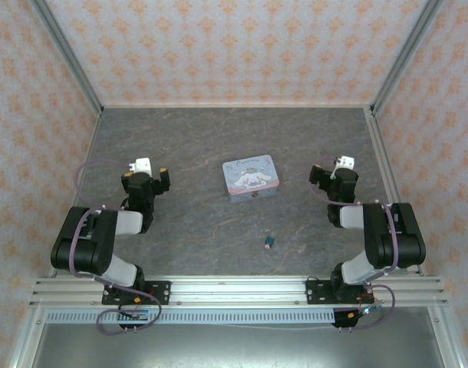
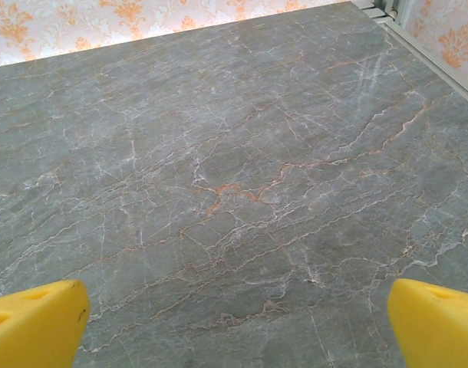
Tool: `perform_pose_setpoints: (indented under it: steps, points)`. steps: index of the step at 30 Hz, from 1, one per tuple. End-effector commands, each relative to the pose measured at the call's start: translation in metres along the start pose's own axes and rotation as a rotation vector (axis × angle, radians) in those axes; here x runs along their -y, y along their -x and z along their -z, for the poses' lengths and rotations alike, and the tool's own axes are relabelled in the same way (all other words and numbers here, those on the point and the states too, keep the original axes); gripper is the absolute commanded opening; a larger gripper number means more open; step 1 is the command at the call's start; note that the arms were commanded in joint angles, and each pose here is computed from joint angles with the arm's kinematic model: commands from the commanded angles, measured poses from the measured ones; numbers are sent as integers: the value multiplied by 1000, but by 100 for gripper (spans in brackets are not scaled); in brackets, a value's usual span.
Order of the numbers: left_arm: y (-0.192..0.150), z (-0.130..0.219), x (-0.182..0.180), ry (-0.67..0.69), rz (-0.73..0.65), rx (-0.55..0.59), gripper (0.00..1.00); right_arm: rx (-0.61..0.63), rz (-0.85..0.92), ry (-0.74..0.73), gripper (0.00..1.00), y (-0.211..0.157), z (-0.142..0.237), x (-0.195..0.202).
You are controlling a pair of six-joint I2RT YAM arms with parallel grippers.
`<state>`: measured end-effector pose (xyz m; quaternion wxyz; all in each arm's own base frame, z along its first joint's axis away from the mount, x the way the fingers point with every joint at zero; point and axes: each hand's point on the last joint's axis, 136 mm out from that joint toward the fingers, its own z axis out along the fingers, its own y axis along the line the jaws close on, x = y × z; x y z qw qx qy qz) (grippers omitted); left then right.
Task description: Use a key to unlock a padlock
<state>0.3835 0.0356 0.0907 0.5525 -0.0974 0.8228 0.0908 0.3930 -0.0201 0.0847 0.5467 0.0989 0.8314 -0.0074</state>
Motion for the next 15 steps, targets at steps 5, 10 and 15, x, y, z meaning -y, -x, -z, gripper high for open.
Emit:
perform_pose_setpoints:
  steps: [5, 10, 15]
  points:
    - [7, -3, 1, 13, -3, -1, 100, 12, -2, -21, 99, 4, 0, 1]
    - [7, -3, 1, 14, -2, -3, 100, 8, -1, -22, 99, 4, -1, 1]
    - [8, -3, 2, 13, -5, -2, 100, 9, -1, -22, 99, 4, -1, 1]
